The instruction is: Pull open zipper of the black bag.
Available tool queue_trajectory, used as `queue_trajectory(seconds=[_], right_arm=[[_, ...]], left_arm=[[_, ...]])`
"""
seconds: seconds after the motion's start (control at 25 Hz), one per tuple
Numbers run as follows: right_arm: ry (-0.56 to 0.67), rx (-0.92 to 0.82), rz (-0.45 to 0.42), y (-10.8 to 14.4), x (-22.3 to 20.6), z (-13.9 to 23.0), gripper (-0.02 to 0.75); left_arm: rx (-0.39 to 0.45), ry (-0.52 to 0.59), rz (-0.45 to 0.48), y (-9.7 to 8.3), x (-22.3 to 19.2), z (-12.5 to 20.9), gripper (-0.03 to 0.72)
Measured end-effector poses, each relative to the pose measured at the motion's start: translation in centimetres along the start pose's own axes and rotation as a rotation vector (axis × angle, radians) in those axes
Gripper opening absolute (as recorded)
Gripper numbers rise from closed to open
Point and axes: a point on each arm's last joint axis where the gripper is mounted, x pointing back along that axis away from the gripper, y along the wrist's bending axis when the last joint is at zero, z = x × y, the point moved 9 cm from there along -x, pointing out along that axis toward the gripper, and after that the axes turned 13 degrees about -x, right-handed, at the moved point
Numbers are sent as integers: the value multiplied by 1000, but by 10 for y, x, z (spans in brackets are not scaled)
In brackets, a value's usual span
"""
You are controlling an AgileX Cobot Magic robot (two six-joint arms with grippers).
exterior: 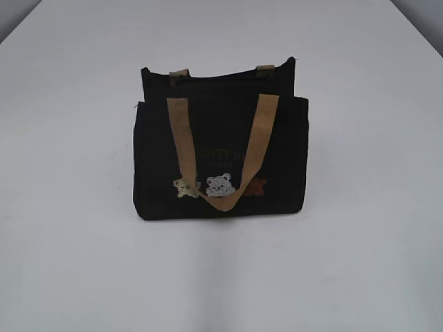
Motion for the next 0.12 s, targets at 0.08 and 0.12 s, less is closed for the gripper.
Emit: queue_trajectory(seconds=[0.08,0.12], right_arm=[[0,0,0,0,0,0,431],[0,0,0,0,0,0,431]], left_arm=[[0,0,0,0,0,0,208],[0,0,0,0,0,0,208]])
